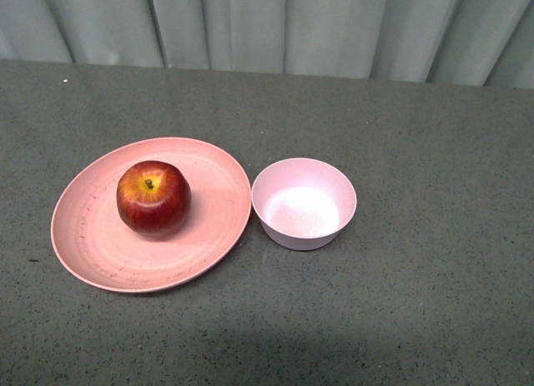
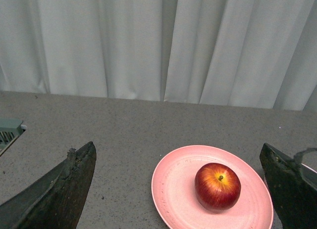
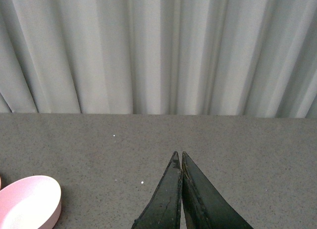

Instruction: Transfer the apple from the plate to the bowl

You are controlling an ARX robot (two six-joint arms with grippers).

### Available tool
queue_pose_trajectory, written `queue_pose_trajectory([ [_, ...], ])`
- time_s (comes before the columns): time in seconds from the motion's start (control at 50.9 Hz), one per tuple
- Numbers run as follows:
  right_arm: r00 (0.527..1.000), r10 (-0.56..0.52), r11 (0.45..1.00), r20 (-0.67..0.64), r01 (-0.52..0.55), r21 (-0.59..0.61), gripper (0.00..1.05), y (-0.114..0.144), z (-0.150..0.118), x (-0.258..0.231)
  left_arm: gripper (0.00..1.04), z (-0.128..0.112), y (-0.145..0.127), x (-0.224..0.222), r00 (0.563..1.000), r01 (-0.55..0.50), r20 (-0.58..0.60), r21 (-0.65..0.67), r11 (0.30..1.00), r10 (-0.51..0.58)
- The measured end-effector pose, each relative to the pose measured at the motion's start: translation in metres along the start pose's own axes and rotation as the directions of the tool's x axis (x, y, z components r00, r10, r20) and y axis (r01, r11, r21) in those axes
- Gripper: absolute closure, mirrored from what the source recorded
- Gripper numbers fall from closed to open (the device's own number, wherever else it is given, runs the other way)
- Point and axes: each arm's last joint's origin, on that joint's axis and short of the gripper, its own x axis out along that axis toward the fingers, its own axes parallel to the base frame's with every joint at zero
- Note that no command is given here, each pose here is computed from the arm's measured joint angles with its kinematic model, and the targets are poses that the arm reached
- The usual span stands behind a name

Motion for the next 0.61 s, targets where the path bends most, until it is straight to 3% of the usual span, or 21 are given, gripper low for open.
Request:
queue_pose_trajectory([
  [0.609,1.0,0.0,1.0,0.018,0.0,0.0,1.04,0.0,0.004,-0.022,0.07,0.0,0.0,0.0,1.0,0.0,0.0,0.0,1.0,0.0],
])
